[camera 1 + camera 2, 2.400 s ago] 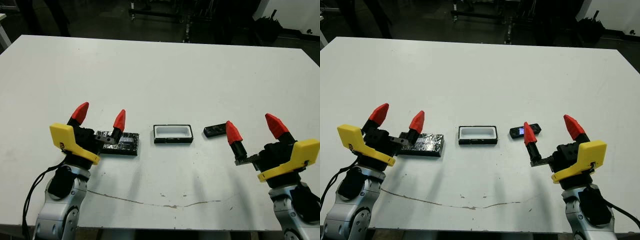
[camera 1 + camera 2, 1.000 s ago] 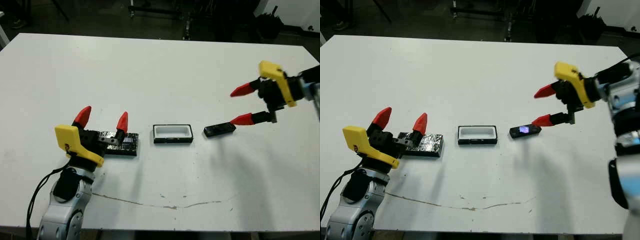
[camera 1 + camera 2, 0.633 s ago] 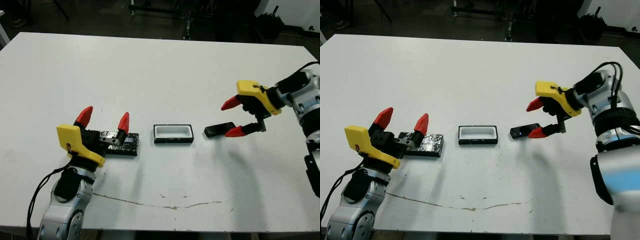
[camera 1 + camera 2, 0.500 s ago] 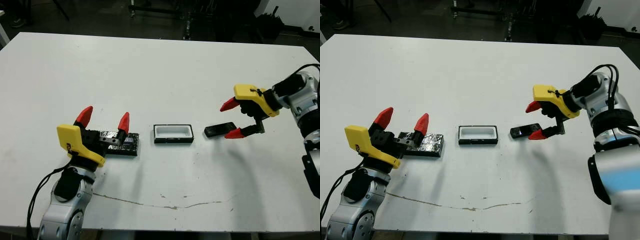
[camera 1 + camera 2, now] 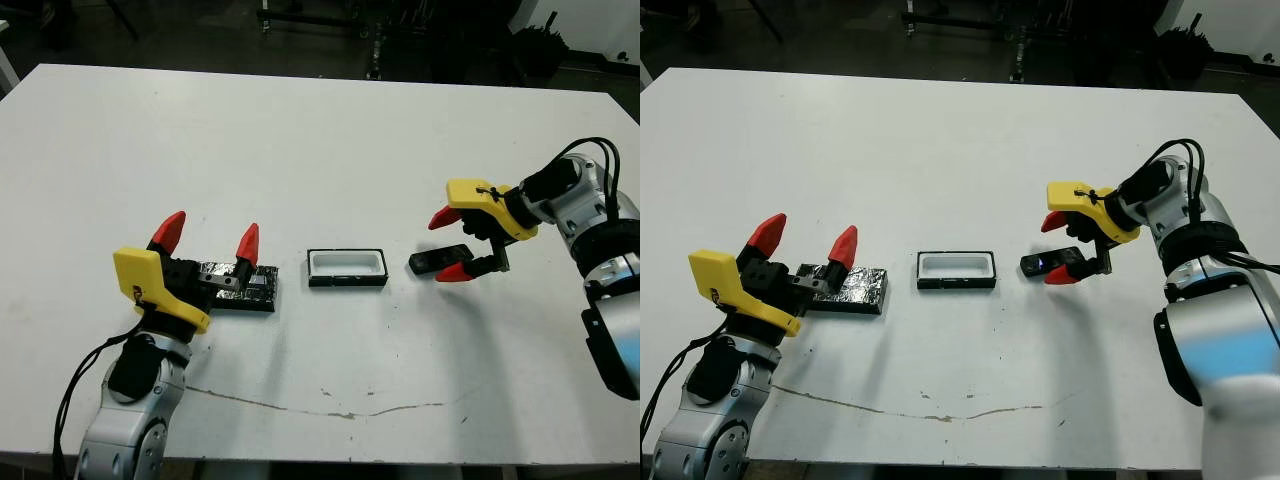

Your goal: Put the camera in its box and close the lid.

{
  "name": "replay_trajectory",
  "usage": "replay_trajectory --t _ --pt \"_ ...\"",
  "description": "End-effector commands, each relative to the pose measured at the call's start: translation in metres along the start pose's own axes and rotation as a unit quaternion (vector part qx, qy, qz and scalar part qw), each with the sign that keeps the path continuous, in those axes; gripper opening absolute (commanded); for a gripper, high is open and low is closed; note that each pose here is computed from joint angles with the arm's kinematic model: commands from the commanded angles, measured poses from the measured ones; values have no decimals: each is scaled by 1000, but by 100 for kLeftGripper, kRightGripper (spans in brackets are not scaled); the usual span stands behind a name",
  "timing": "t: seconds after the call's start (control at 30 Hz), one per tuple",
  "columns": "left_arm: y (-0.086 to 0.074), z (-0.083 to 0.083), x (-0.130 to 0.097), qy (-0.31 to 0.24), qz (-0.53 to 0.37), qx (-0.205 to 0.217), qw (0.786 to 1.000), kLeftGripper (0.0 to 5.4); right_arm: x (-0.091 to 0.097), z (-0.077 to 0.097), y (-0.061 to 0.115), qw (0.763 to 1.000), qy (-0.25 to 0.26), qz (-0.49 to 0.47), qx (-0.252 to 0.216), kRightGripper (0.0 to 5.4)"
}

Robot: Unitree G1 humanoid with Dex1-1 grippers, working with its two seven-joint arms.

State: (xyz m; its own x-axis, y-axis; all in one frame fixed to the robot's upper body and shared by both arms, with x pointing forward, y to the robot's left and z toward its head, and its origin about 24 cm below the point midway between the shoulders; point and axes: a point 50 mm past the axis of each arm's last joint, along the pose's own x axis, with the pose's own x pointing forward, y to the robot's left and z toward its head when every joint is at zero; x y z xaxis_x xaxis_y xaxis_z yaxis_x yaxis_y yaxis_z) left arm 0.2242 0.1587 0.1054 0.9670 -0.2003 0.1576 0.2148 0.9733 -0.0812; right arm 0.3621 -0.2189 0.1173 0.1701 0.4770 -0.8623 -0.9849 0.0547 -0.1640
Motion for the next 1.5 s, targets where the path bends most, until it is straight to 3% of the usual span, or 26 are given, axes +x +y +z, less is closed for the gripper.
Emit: replay_trajectory --t 0.03,0.23,0.57,0.67,0.8,1.0,1.23,1.4,1.5 --pt "1 -3 -2 9 6 6 1000 540 7 -7 5 1000 5 -5 -3 496" --pt "1 -2 -2 10 8 7 1000 540 14 -15 8 997 13 -10 74 414" --pt "2 -1 -3 6 12 9 1000 540 16 -15 12 998 15 -1 61 272" --pt "2 -1 -4 5 13 6 1000 540 17 -15 12 999 28 -5 34 228" --pt "2 -1 -4 2 16 10 1000 540 16 -17 14 998 26 6 50 172" --pt "1 -1 -4 5 22 8 1000 540 11 -17 13 998 44 10 45 167" --pt "2 0 -5 6 23 15 1000 540 -6 -14 8 999 4 -28 36 167" --pt "1 0 -5 9 25 13 1000 540 -31 4 -3 991 -67 -50 108 167" --pt "2 0 -4 10 22 13 1000 540 -41 18 -8 985 -115 -53 116 167"
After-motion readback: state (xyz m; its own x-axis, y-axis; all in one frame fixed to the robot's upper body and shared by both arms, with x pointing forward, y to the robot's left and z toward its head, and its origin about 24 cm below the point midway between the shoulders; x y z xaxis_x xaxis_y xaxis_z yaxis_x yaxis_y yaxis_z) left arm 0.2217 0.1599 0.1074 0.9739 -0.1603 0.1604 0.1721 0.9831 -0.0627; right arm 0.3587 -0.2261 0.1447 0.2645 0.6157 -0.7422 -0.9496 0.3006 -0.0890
